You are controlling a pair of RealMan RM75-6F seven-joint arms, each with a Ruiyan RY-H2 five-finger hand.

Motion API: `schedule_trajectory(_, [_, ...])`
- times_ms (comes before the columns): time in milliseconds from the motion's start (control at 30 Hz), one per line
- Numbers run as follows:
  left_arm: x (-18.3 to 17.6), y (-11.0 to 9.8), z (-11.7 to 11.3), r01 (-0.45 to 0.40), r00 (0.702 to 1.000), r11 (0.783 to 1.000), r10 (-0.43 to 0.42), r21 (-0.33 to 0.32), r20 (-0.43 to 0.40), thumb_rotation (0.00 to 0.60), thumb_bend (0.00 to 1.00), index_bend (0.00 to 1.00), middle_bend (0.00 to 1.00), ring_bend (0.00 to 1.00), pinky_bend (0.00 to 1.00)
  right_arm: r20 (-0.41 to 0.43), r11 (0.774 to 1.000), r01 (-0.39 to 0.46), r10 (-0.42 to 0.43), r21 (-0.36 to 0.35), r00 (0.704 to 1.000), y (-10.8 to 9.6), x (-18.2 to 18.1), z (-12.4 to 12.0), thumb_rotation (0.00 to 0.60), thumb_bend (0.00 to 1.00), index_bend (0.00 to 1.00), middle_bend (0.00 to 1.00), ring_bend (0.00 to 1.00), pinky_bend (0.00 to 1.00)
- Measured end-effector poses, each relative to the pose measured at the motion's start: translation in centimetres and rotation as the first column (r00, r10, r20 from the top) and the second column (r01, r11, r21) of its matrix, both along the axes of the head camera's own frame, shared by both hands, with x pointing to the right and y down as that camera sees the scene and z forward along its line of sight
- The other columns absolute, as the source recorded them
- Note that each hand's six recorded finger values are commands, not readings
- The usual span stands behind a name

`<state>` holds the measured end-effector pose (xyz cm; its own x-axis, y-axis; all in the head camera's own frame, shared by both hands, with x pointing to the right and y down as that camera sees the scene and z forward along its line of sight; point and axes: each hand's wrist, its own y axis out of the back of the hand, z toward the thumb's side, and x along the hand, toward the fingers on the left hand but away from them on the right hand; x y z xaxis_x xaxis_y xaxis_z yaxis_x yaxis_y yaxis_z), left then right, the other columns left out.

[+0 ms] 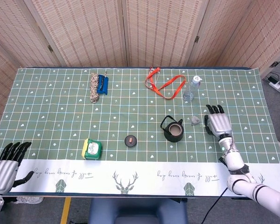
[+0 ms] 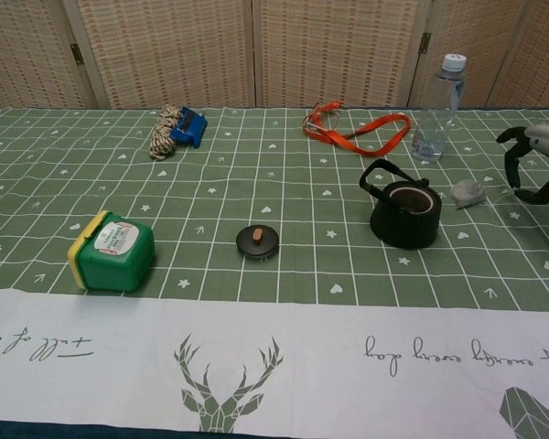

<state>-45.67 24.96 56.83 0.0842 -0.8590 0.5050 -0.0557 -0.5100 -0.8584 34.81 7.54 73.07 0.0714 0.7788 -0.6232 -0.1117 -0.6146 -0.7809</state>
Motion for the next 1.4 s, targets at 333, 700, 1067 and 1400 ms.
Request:
schedule_trajectory(333, [-0.3, -0.2, 0.2, 0.013, 1.0, 1.0, -0.013, -0.004, 0.005, 0.6, 0.24, 0.0, 0.05, 0.03, 0.0, 0.008, 0.986, 0.107, -0.109, 0.131, 0.994, -3.6, -5.4, -7.0, 0.6, 0.44, 0.61, 0.11, 0.09, 0.0])
schedule_trajectory(700, [-0.8, -0.5, -0.1, 0.035, 0.999, 0.999, -0.035, -0.001, -0.002, 0.6, 0.24, 0.0, 0.05, 0.03, 0.0, 0.018, 0.967, 0.149, -0.156, 0.208, 0.988, -6.3, -10.5, -11.9, 0.6, 0.44, 0.61, 0.11, 0.09, 0.0])
schedule_trajectory(1067, [-1.0, -0.5, -0.2, 0.042, 0.999, 0.999, -0.042, -0.002, -0.006, 0.6, 0.24, 0.0, 0.05, 0.04, 0.0, 0.013, 0.948, 0.193, -0.203, 0.252, 0.979, -7.1, -13.7, -14.3, 0.6, 0.44, 0.61, 0.12, 0.09, 0.0])
schedule_trajectory(1400, [-1.2, -0.6, -0.5, 0.049, 0.999, 0.999, -0.049, 0.005, -0.011, 0.6, 0.24, 0.0, 0.05, 0.04, 0.0, 0.005, 0.943, 0.226, -0.234, 0.243, 0.972, -6.6, -15.2, -14.0, 0.6, 0.44, 0.61, 0.12, 0.09, 0.0])
